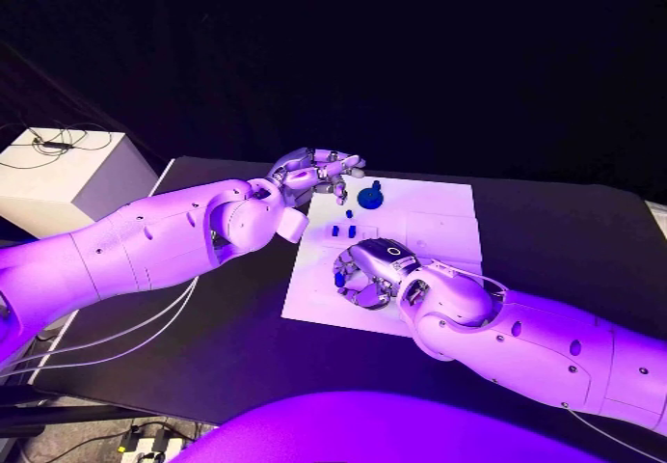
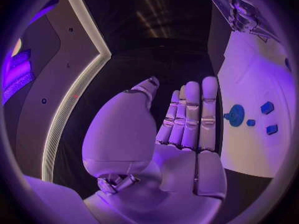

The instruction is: Assemble the parts on the task board

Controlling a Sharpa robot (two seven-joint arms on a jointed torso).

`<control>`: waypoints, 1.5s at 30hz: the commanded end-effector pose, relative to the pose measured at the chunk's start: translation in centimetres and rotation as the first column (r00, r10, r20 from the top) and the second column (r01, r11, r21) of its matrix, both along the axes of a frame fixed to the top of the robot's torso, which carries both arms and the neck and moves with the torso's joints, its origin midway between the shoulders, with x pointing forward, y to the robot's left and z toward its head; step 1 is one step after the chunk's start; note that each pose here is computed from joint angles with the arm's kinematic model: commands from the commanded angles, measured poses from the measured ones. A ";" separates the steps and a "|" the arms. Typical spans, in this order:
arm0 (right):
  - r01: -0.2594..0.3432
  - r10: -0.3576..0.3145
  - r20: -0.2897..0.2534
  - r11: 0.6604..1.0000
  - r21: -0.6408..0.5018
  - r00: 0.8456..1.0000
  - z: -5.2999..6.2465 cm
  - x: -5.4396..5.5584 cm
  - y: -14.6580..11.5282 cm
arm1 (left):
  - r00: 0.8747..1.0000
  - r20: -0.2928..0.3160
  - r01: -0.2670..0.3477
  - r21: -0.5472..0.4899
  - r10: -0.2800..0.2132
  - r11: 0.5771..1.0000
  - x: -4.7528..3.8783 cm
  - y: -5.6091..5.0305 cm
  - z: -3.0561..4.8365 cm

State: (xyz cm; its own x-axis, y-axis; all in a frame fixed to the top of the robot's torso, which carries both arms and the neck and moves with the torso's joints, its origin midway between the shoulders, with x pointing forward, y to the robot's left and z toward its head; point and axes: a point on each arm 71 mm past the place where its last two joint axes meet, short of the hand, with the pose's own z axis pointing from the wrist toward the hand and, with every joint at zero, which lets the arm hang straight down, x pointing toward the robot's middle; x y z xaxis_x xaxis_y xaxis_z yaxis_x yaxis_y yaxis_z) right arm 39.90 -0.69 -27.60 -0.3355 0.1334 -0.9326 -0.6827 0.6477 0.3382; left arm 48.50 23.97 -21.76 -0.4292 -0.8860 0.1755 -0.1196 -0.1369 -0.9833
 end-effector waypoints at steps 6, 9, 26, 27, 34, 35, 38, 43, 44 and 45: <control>0.032 -0.035 0.031 0.997 0.073 0.999 0.6 0.1 -0.2 | 1.000 0.000 0.016 -0.014 -0.016 1.000 -0.03 -0.2 0.07; 0.039 -0.041 0.029 0.996 0.085 0.999 0.7 0.0 -0.3 | 1.000 0.000 0.016 -0.012 -0.016 1.000 -0.02 -0.1 0.06; 0.095 -0.097 0.020 0.991 0.096 0.995 1.4 0.4 -2.8 | 1.000 -0.003 0.012 -0.006 -0.012 1.000 0.01 0.1 -0.01; 0.098 -0.100 0.016 0.990 0.101 0.995 1.6 0.4 -3.0 | 1.000 -0.003 0.012 -0.006 -0.012 1.000 0.01 0.2 -0.01; 0.133 -0.130 -0.031 0.973 0.189 0.991 3.4 0.4 -5.7 | 1.000 -0.004 0.006 -0.003 -0.006 1.000 -0.03 0.5 -0.14; 0.148 -0.141 -0.049 0.966 0.210 0.989 3.8 0.5 -6.3 | 1.000 -0.004 0.004 -0.003 -0.004 1.000 -0.04 0.5 -0.17; 0.203 -0.180 -0.110 0.944 0.259 0.977 4.8 0.9 -8.1 | 1.000 -0.003 -0.001 -0.002 0.001 1.000 -0.08 0.7 -0.27; 0.298 -0.252 -0.188 0.913 0.279 0.949 6.1 2.2 -11.6 | 1.000 -0.003 -0.009 -0.005 0.009 1.000 -0.33 0.9 -0.69; 0.320 -0.269 -0.210 0.908 0.271 0.940 6.3 2.5 -12.4 | 1.000 -0.003 -0.010 -0.006 0.010 1.000 -0.39 0.9 -0.79; 0.344 -0.286 -0.233 0.901 0.264 0.929 6.3 2.8 -13.2 | 1.000 -0.003 -0.011 -0.008 0.011 1.000 -0.44 0.9 -0.88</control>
